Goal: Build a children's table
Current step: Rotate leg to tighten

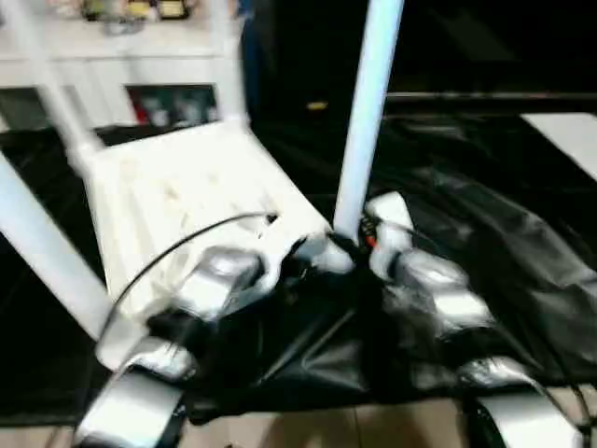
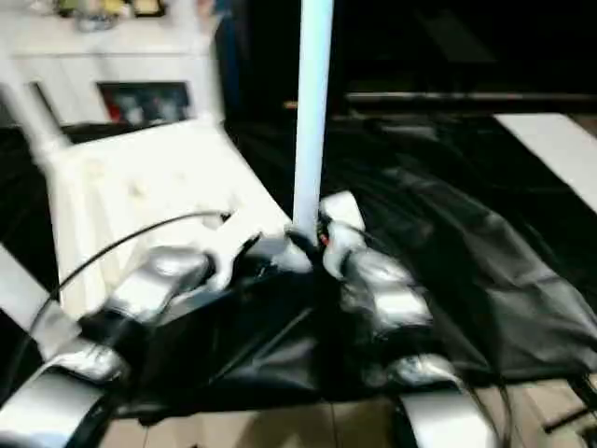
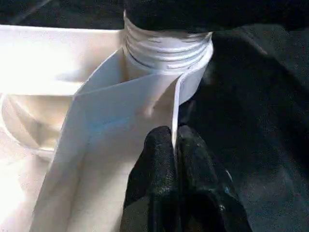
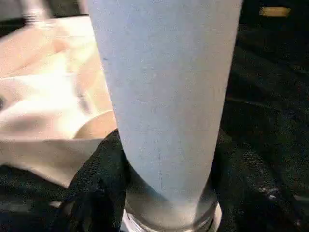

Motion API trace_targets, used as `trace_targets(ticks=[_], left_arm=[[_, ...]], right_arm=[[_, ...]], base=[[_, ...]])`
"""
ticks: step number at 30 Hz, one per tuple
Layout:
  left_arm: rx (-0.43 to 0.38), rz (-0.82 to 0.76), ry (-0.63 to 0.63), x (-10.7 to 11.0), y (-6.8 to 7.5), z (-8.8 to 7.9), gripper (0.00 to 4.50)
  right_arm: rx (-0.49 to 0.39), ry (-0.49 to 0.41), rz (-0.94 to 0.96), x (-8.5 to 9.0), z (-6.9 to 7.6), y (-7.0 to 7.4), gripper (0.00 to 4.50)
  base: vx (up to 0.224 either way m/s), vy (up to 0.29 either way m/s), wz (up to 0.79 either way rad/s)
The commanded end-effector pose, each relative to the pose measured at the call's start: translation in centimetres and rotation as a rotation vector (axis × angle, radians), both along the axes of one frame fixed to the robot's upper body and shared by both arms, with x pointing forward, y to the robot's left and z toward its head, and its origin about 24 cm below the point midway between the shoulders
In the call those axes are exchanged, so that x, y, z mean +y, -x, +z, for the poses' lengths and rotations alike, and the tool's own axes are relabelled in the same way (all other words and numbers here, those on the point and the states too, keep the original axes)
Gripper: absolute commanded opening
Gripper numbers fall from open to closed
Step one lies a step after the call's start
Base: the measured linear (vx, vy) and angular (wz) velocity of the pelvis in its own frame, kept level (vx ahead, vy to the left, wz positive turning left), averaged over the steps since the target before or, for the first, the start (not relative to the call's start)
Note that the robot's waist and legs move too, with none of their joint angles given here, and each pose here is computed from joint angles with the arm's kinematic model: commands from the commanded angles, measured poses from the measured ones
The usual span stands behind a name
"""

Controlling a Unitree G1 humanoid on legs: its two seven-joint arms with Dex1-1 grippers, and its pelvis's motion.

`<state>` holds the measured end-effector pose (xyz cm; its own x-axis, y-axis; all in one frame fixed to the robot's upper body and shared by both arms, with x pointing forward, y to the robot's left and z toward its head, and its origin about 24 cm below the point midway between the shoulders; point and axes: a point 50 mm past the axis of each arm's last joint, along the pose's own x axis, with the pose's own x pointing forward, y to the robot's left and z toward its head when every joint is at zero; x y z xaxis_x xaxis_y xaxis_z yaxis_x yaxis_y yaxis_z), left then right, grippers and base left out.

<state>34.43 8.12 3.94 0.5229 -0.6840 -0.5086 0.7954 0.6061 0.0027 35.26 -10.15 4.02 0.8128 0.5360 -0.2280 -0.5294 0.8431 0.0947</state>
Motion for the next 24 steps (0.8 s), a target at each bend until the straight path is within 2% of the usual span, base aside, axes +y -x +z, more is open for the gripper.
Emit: trace_targets(ticks=[1,4,5,8,9,10,14,15,19,20,21,24], left_arm=[[-0.1,0.111,-0.015,-0.1,-1.3,1.3,0.0],[-0.112,0.095,-0.024,-0.1,-1.3,1.4,0.0],[-0.125,0.046,-0.015,-0.1,-1.1,1.5,0.0],[-0.131,0.011,-0.007,-0.1,-0.9,1.6,0.0],[-0.13,-0.03,0.01,-0.1,-0.7,1.6,0.0],[-0.13,-0.03,0.01,-0.1,-0.7,1.6,0.0],[-0.11,-0.17,0.053,1.1,0.3,1.7,0.0],[-0.11,-0.17,0.053,1.1,0.3,1.7,0.0],[-0.083,-0.323,0.098,2.1,1.5,2.2,0.0],[-0.083,-0.323,0.098,2.1,1.5,2.2,0.0],[-0.062,-0.382,0.105,2.6,2.1,2.3,0.0],[-0.039,-0.438,0.126,2.9,2.6,2.5,0.0]], right_arm=[[0.081,-0.044,0.153,4.7,-1.5,1.6,2.07],[0.047,-0.033,0.172,5.1,-1.0,1.5,2.07],[0.016,-0.06,0.2,4.7,-0.5,1.5,2.07],[-0.002,-0.08,0.215,4.5,-0.2,1.4,2.07],[-0.019,-0.087,0.233,3.8,0.2,1.2,2.6],[-0.019,-0.087,0.233,3.8,0.2,1.2,2.74],[-0.065,-0.043,0.357,0.7,1.5,0.8,3.09],[-0.065,-0.043,0.357,0.7,1.5,0.8,3.18],[-0.058,0.012,0.485,-2.1,2.2,1.0,3.61],[-0.058,0.012,0.485,-2.1,2.2,1.0,3.61],[-0.04,0.054,0.554,-3.1,2.2,1.3,3.73],[-0.022,0.138,0.635,-3.9,2.0,1.9,4.04]], base=[[0.0,0.0,0.0],[0.0,0.0,0.0],[0.0,0.0,0.0],[0.0,0.0,0.0],[0.0,0.0,0.0],[0.0,0.0,0.0],[0.0,0.0,0.0],[0.0,0.0,0.0],[0.014,-0.01,0.01],[0.0,0.0,0.0],[0.0,0.0,0.0],[0.0,0.0,0.0]])
